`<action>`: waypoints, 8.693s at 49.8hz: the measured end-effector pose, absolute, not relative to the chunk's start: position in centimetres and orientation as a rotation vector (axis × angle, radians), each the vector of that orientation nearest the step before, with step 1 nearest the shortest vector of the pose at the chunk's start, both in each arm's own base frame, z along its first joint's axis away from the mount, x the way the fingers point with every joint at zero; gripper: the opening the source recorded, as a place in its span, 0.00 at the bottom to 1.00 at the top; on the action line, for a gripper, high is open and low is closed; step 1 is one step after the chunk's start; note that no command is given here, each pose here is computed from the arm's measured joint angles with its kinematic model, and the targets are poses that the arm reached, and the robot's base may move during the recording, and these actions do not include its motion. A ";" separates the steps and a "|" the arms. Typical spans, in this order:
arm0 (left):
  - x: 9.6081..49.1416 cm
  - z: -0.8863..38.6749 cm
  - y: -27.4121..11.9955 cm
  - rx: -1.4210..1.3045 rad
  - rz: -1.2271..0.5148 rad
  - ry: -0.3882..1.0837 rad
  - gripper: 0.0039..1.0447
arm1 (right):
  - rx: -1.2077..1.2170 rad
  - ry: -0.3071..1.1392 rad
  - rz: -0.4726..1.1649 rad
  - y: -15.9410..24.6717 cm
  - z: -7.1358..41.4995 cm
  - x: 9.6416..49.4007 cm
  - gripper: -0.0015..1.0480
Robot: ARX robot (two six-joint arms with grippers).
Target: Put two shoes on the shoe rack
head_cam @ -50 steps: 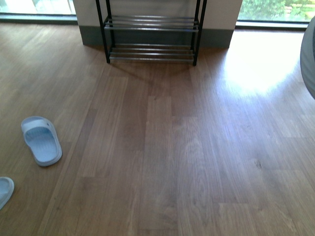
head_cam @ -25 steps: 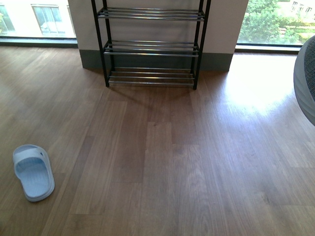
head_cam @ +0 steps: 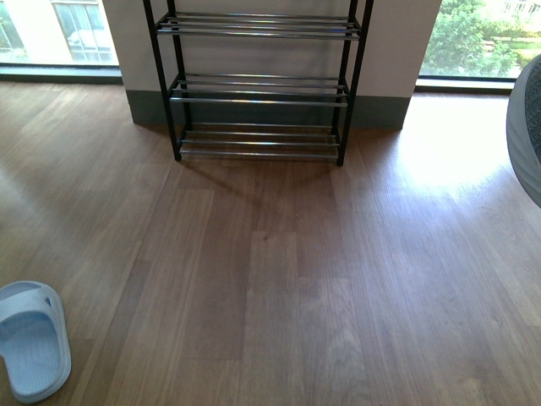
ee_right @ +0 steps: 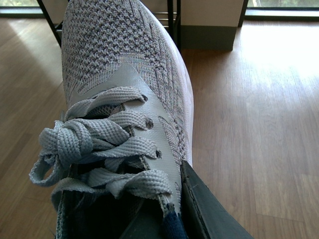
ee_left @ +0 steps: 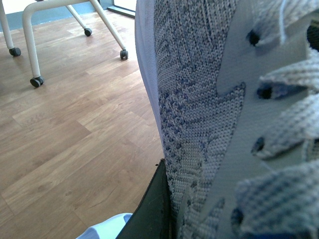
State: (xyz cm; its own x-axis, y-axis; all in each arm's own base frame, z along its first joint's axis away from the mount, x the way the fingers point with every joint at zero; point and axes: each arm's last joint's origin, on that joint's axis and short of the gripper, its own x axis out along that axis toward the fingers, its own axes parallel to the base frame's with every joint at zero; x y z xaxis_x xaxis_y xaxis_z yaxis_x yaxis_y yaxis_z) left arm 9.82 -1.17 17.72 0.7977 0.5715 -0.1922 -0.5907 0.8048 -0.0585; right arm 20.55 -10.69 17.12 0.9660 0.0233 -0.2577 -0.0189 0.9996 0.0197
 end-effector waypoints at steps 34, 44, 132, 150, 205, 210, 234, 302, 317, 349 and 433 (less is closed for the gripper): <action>9.8 17.7 -1.2 -0.119 0.625 0.169 0.04 | 0.017 0.261 0.021 -10.7 17.1 20.6 0.02; 9.8 17.7 -1.2 -0.119 0.625 0.169 0.04 | 0.017 0.261 0.022 -10.7 17.1 20.6 0.02; 9.8 17.6 -1.2 -0.120 0.623 0.170 0.04 | 0.016 0.259 0.020 -10.7 17.1 20.5 0.02; 9.8 17.6 -1.2 -0.120 0.620 0.171 0.04 | 0.016 0.260 0.019 -10.7 17.1 20.5 0.02; 9.8 17.4 -1.2 -0.119 0.624 0.173 0.04 | 0.017 0.261 0.021 -10.7 17.1 20.5 0.02; 9.8 17.4 -1.2 -0.119 0.625 0.173 0.04 | 0.017 0.260 0.022 -10.7 17.1 20.5 0.02; 9.8 17.4 -1.2 -0.119 0.625 0.173 0.04 | 0.017 0.260 0.022 -10.7 17.1 20.5 0.02; 9.8 17.5 -1.2 -0.119 0.626 0.172 0.04 | 0.016 0.259 0.022 -10.7 17.1 20.5 0.02; 9.8 17.5 -1.2 -0.119 0.624 0.173 0.04 | 0.017 0.259 0.022 -10.7 17.1 20.5 0.02; 9.8 17.5 -1.2 -0.119 0.625 0.172 0.04 | 0.017 0.259 0.022 -10.7 17.1 20.5 0.02; 9.8 17.5 -1.2 -0.120 0.625 0.172 0.04 | 0.005 0.390 0.057 -8.2 17.0 35.9 0.02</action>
